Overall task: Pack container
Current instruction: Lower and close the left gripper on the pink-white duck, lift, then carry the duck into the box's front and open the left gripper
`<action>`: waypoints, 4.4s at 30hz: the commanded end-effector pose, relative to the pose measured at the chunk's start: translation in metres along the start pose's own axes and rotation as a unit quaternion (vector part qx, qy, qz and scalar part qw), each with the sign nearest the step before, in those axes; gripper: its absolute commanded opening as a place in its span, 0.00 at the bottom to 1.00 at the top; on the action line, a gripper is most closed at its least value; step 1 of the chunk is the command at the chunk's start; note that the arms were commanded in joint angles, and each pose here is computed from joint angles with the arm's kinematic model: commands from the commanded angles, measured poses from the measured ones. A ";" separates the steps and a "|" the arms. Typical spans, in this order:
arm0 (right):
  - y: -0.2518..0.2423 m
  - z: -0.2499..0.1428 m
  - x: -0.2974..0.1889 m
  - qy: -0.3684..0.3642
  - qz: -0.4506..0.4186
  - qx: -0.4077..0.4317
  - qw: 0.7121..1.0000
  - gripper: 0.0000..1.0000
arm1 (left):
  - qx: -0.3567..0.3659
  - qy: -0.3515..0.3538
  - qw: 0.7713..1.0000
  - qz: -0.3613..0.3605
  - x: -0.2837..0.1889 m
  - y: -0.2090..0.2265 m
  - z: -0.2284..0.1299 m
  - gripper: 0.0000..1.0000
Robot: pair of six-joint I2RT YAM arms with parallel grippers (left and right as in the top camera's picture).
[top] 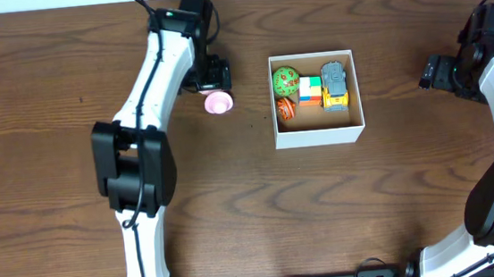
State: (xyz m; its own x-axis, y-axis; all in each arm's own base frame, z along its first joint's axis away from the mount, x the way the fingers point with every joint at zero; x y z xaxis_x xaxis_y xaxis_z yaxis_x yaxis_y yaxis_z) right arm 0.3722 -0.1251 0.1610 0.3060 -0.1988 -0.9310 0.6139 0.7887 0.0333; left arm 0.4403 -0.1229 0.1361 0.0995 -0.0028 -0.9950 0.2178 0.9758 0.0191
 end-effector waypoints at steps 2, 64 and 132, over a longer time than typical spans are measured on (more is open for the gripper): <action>-0.002 0.000 0.002 0.003 -0.001 0.011 1.000 0.99 | -0.003 0.009 1.000 -0.007 0.019 -0.005 0.006 0.98; -0.002 0.000 0.002 0.003 -0.001 0.011 1.000 0.99 | -0.046 0.026 0.999 -0.013 0.065 -0.022 0.007 0.97; -0.002 0.000 0.002 0.003 -0.001 0.011 1.000 0.99 | 0.371 -0.139 0.915 -0.077 -0.104 -0.207 -0.058 0.28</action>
State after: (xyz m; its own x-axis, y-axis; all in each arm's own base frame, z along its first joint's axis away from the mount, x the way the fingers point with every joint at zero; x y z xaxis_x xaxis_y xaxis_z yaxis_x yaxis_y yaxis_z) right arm 0.3723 -0.1251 0.1611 0.3065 -0.1986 -0.9309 0.6137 0.7888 0.0338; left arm 0.3297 -0.3130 0.2238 0.2203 -0.2729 -0.9365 0.8248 0.5647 0.0295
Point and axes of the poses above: each gripper's point midway between its finger pads, its own x axis out along the fingers, its own y axis along the line the jaws close on, z = x × y, the point moved 6 cm from there along -x, back along the fingers, and after that the axes turned 13 degrees about x, right-handed, at the moved point
